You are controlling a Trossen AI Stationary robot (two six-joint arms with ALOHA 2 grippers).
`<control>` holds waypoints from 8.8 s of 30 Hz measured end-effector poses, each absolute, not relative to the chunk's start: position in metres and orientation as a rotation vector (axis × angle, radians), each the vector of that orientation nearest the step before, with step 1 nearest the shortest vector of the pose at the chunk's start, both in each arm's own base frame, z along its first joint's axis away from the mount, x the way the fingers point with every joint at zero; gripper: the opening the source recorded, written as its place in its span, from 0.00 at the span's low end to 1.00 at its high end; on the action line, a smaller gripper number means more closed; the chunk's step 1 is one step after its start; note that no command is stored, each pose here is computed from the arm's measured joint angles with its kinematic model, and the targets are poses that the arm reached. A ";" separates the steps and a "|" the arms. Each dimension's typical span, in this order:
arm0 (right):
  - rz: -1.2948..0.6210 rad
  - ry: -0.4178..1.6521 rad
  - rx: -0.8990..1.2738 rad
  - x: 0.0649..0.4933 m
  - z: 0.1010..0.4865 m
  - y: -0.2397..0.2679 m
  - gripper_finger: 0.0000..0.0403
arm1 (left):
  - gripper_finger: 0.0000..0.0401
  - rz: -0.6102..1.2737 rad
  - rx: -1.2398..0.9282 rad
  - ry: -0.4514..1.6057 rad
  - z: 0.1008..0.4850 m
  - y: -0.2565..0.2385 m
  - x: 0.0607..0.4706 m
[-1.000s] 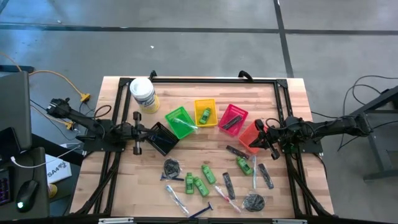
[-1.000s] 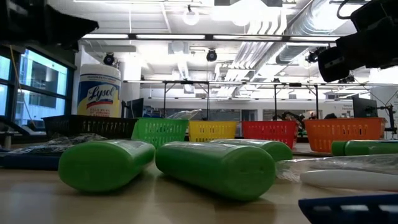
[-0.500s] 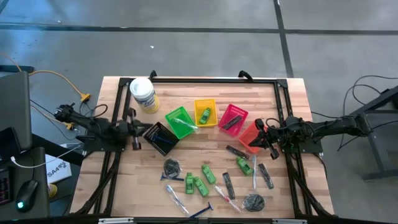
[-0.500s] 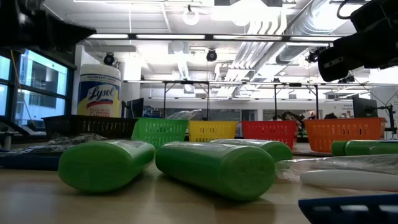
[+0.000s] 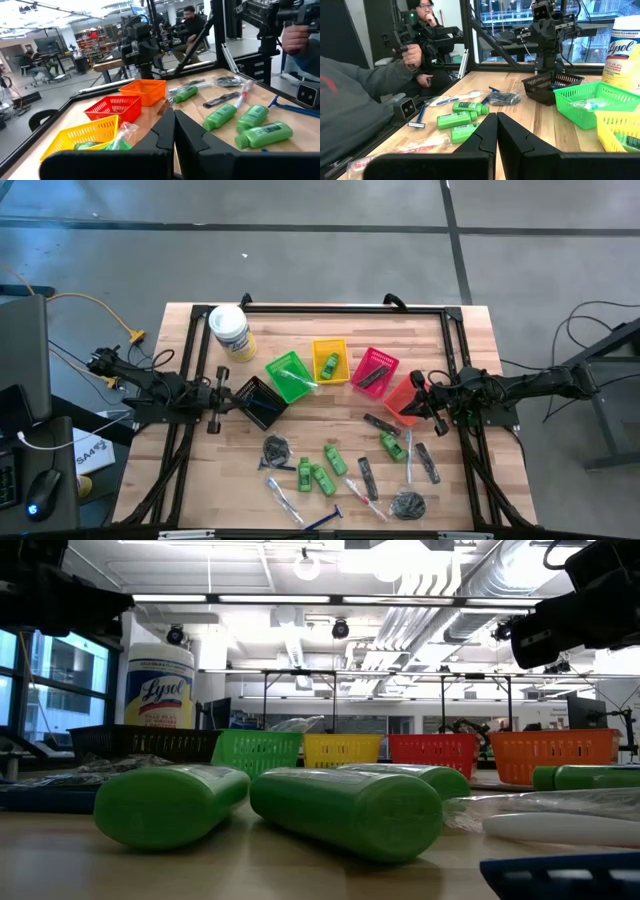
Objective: Pick & Place Travel size toiletries
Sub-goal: Put the black hairbrush into the orange bin
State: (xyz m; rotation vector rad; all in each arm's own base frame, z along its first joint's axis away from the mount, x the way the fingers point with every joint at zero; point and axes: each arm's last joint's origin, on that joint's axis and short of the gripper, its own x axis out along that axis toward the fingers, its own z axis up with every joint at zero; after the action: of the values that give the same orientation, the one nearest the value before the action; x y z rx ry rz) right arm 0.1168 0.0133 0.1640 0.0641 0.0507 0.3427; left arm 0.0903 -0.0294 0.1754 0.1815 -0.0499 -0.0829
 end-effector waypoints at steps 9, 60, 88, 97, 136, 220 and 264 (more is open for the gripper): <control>0.240 0.040 0.058 0.118 0.165 0.010 0.01 | 0.00 0.020 0.199 0.004 0.177 -0.026 0.089; 0.064 0.028 0.131 0.124 0.165 0.006 0.01 | 0.00 0.253 -0.015 -0.061 0.185 -0.011 0.090; -0.051 0.112 0.152 0.126 0.156 0.003 0.01 | 0.00 0.251 0.020 0.007 0.180 -0.011 0.090; -0.051 0.134 0.152 0.128 0.153 0.003 0.01 | 0.00 0.256 0.052 0.005 0.180 -0.011 0.090; -0.061 0.198 0.203 0.133 0.146 0.003 0.01 | 0.00 0.256 0.071 0.003 0.180 -0.011 0.091; 0.272 0.899 0.560 0.166 0.225 0.189 0.01 | 0.00 0.255 0.056 0.015 0.179 -0.011 0.091; 0.090 1.278 0.662 0.158 0.155 0.225 0.52 | 0.00 0.254 0.048 0.021 0.178 -0.011 0.091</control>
State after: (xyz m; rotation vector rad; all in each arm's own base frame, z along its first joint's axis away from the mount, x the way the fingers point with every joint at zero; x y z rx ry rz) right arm 0.1582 0.2251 0.1551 0.6619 1.2785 0.0896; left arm 0.0905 -0.0112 0.1777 0.0480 0.0215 0.2543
